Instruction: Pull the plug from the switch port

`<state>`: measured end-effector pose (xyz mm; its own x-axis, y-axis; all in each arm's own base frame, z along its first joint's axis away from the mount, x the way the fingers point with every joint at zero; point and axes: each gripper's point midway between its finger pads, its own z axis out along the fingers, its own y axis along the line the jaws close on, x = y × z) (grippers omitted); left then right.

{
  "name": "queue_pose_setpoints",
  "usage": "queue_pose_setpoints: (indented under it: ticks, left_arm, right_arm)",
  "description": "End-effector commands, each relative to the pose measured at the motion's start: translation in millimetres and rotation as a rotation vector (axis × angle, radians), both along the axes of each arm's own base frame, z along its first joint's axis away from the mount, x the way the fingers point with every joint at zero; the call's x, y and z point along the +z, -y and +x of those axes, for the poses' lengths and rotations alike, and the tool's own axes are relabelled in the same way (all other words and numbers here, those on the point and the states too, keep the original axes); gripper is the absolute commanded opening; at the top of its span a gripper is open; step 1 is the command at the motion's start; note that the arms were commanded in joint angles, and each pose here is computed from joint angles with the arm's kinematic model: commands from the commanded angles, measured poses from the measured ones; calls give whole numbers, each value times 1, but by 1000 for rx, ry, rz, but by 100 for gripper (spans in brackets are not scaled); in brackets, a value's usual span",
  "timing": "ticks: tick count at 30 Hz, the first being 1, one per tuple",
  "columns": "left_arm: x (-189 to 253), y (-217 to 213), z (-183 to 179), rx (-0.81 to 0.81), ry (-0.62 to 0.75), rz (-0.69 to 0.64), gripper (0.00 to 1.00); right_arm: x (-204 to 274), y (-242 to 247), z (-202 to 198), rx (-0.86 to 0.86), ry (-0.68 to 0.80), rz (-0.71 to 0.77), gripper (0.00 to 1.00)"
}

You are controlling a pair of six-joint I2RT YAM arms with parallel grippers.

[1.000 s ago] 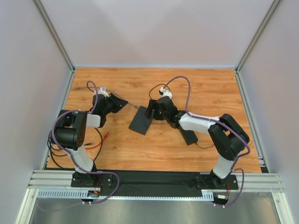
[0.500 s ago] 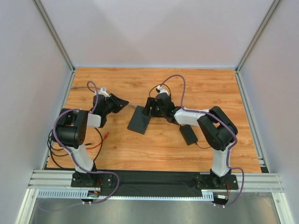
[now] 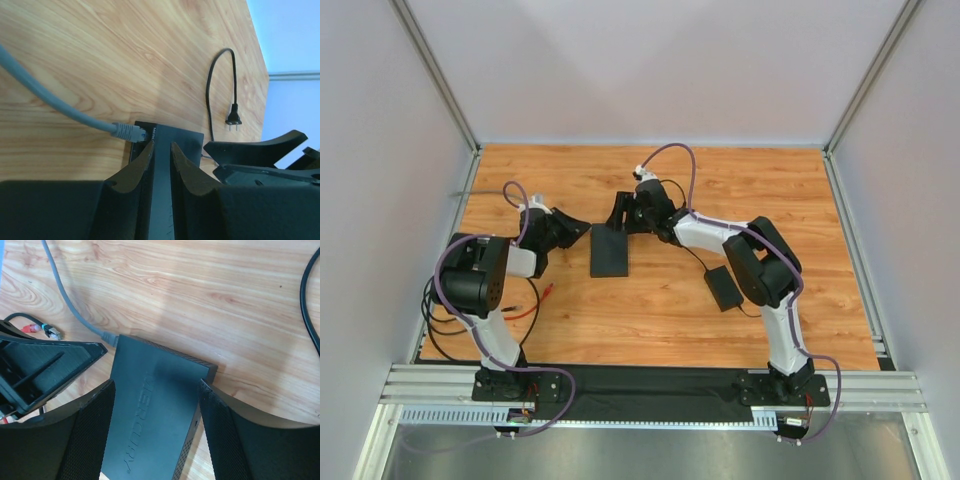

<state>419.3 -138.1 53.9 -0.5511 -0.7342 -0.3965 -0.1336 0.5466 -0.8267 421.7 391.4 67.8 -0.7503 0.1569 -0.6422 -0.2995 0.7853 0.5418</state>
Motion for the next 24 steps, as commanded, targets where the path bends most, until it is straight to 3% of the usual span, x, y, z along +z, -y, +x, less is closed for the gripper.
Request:
queue_pose_setpoints:
  ticks: [1,12,18,24]
  left_arm:
    - [17,-6,4,49,51,0,25]
    - [3,-19,-17,188,-5,-4,34]
    - [-10,-17,-11,223,-17,-84,44]
    - [-22,-9,0,227,-23,-172,46]
  right_arm:
    - [18,-6,6,8,37,20,68]
    - [23,10,5,29,164,-42,69]
    - [25,12,5,45,197,-66,69]
    - [17,7,8,60,186,-68,68]
